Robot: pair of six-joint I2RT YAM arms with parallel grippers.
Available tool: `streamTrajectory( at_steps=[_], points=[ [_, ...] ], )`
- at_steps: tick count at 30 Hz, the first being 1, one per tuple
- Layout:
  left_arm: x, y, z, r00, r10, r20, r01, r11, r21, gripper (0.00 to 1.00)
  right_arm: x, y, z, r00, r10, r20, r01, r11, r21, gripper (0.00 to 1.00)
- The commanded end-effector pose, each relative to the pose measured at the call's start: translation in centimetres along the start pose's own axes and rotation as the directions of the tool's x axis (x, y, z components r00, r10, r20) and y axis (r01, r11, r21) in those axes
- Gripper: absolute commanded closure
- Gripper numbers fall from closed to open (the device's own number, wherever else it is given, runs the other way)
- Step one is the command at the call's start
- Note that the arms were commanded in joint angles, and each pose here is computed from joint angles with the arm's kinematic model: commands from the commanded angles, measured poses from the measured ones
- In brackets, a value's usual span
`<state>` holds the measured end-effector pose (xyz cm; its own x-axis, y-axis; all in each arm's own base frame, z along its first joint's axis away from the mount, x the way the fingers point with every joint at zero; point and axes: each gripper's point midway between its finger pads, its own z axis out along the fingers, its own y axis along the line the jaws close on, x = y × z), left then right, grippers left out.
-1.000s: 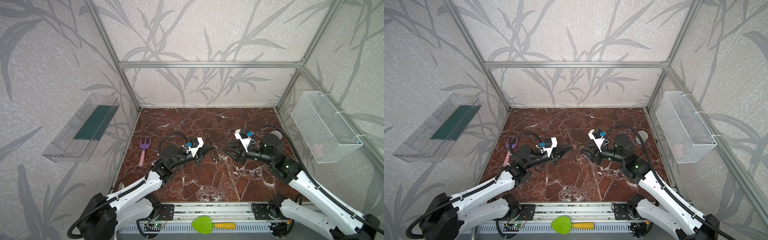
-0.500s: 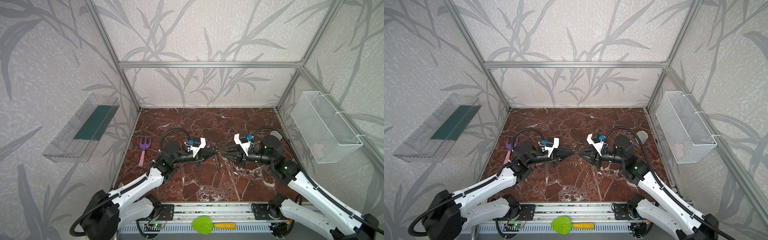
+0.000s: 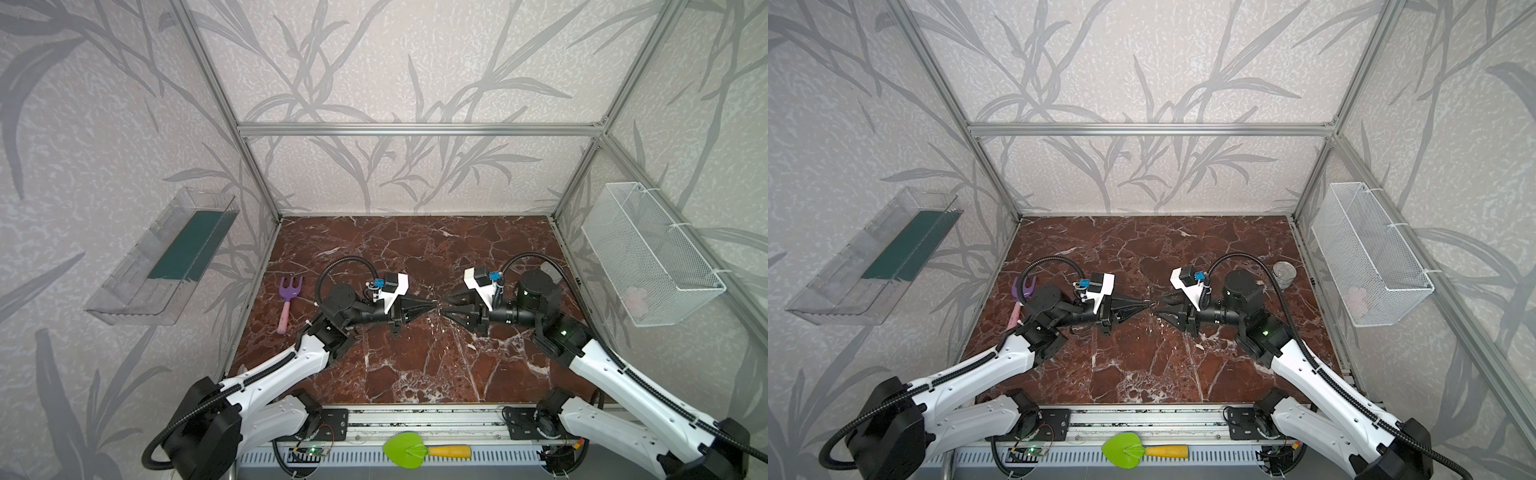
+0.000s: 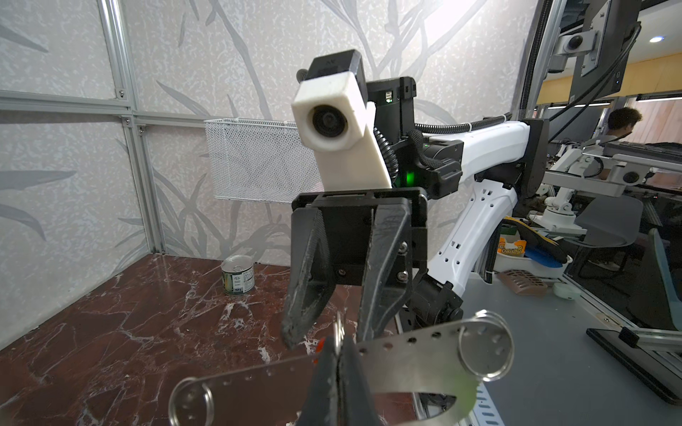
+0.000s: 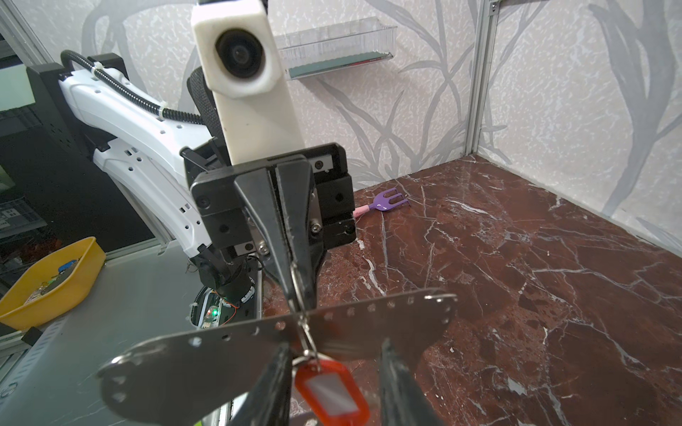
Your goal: Put the keys on the keyring
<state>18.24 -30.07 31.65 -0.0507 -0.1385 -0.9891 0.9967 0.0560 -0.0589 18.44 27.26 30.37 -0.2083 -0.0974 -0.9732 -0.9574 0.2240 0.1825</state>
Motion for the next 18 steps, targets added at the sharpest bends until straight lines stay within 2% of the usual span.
streamTrajectory(
  at_steps=[1,18],
  points=[
    [-0.57,-0.45,-0.11,0.999,0.009,0.031,-0.009,1.000,0.024,1.00,-0.93,0.26,0.02,0.999,-0.017,0.041,0.018,1.000,-0.019,0.61],
    [-0.41,-0.33,-0.01,0.999,-0.013,0.043,0.012,0.999,0.031,1.00,-1.34,0.55,0.26,0.998,-0.006,0.058,0.008,0.999,-0.049,0.67]
  ],
)
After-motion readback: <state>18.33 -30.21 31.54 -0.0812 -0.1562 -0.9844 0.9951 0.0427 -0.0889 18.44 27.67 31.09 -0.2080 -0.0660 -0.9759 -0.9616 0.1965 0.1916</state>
